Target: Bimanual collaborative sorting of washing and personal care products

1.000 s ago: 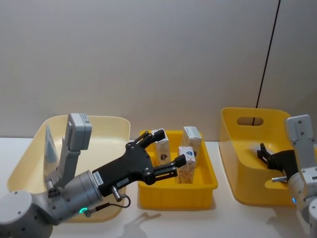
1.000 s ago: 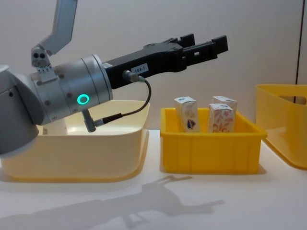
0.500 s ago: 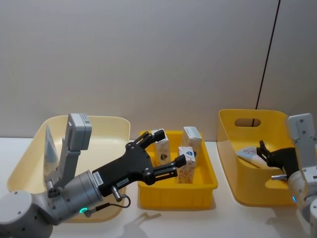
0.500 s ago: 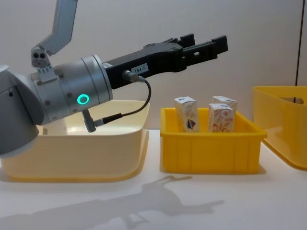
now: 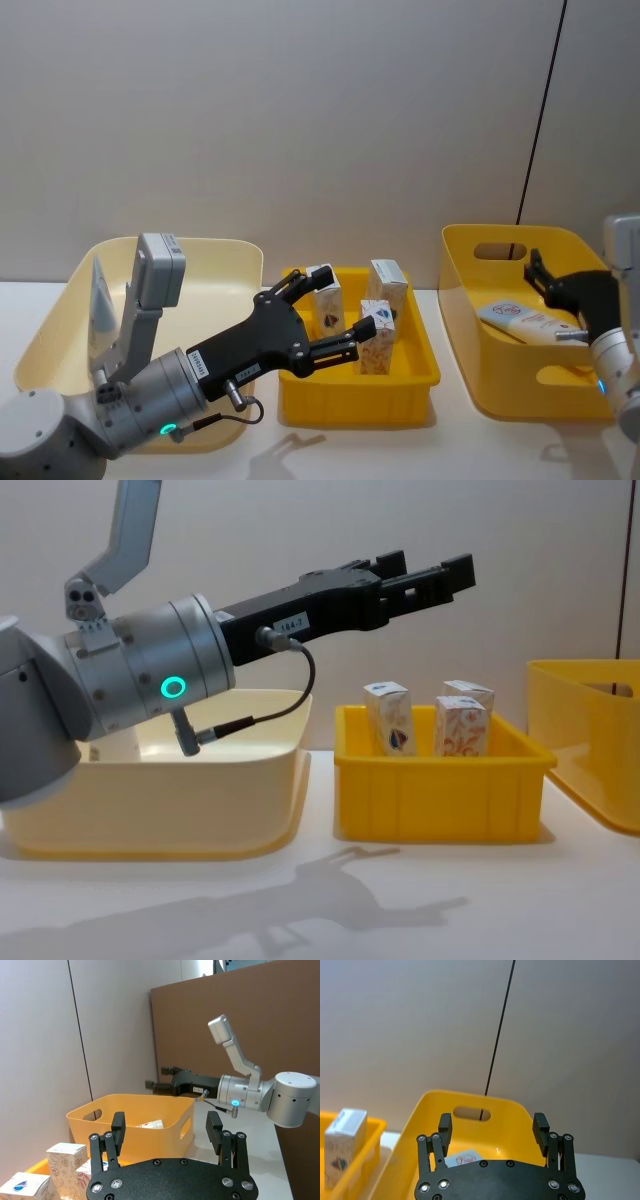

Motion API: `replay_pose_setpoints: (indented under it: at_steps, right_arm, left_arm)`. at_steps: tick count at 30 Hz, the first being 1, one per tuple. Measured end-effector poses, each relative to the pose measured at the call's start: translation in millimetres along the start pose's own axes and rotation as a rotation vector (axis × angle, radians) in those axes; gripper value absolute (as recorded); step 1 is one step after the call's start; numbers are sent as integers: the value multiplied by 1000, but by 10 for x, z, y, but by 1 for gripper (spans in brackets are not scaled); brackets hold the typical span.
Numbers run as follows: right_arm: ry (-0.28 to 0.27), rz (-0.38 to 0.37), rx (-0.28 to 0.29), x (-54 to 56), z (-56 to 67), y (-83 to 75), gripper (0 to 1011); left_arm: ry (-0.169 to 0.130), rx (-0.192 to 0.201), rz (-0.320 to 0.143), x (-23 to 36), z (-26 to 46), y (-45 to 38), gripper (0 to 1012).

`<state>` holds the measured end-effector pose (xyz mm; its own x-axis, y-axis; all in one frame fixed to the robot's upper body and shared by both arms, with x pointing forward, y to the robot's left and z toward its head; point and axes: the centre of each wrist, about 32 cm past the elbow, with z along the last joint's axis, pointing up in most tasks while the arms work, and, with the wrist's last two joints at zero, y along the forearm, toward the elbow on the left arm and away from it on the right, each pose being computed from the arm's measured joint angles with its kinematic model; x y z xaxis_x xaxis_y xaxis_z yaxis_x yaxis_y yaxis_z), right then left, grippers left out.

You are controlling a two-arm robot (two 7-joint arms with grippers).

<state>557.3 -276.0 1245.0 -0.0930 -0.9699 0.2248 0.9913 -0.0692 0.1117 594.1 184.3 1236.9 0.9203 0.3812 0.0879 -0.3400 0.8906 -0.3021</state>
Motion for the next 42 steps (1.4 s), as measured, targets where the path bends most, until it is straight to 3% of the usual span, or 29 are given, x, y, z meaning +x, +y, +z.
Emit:
replay_pose_setpoints:
  at_steps: [10,18,24,42]
  right_arm:
    - [71,-3,135,40,99,-24,1001]
    - [74,12,131,26,74,-64,1001]
    - [81,49,122,-13,19,-166,1001]
    - [135,234,68,-208,-207,-684,1001]
  left_arm:
    - [-4,14,25,-30,-11,21,1003]
    - [-20,58,98,-121,-33,87,1003]
    - [-40,103,177,-220,-55,156,1004]
    - [-113,205,374,-473,-88,325,1003]
